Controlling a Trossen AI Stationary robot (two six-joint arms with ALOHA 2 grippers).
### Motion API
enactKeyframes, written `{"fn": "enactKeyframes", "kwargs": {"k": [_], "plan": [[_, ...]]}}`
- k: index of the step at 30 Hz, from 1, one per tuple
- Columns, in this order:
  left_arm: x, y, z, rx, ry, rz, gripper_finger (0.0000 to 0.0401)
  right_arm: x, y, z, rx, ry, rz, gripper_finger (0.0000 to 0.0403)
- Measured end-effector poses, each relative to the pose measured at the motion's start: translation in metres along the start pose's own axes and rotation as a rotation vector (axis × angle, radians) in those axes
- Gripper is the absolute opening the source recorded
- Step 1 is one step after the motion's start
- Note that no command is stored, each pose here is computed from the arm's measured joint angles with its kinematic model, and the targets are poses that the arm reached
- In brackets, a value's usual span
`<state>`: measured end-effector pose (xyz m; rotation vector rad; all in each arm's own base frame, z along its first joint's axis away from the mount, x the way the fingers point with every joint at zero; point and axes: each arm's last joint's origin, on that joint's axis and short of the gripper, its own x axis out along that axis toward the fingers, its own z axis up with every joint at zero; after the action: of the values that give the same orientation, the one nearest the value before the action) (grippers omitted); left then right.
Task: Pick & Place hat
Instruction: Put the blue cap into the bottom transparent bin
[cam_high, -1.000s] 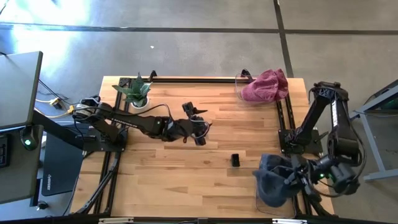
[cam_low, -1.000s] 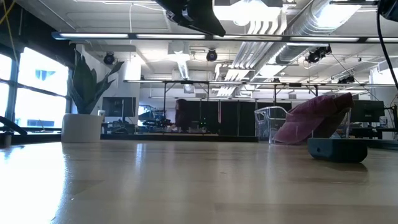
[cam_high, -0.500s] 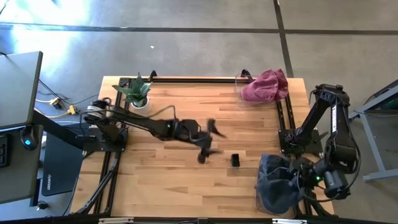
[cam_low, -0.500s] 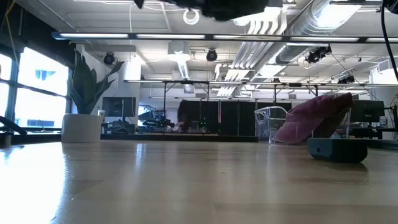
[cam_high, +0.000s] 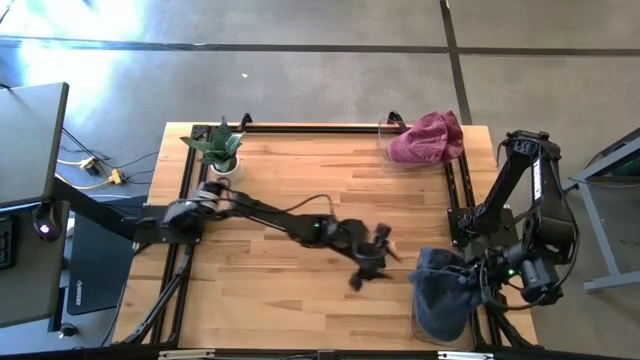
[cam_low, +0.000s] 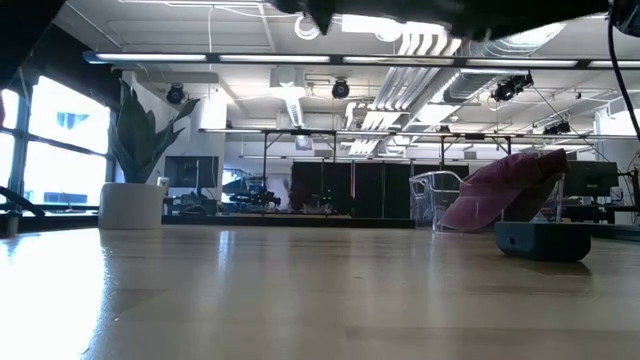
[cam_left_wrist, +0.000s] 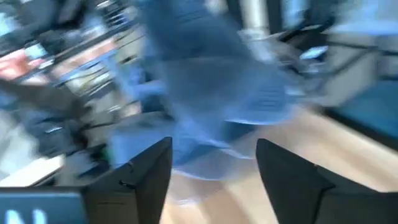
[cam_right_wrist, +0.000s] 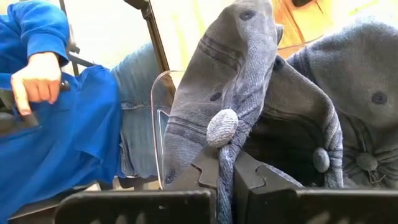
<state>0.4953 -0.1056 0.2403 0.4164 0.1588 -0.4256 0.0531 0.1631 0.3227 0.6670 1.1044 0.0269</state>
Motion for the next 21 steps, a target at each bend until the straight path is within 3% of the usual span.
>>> {"fn": "enactKeyframes", "kwargs": {"k": [3, 9, 15, 21], "plan": [[0.018, 0.014, 0.003, -0.026, 0.057, 0.071, 0.0193, 0.0, 0.0, -0.001, -0.01, 0.0, 0.002, 0.0], [0.046, 0.019, 0.004, -0.063, 0.104, 0.077, 0.012, 0.0, 0.0, -0.001, -0.029, 0.001, 0.002, 0.0], [0.052, 0.03, 0.008, -0.07, 0.047, 0.094, 0.0067, 0.0, 0.0, -0.001, -0.03, -0.001, 0.005, 0.0001], [0.05, 0.042, 0.013, -0.091, -0.049, 0.114, 0.0035, 0.0, 0.009, 0.002, 0.019, -0.022, 0.084, 0.0001]]}}
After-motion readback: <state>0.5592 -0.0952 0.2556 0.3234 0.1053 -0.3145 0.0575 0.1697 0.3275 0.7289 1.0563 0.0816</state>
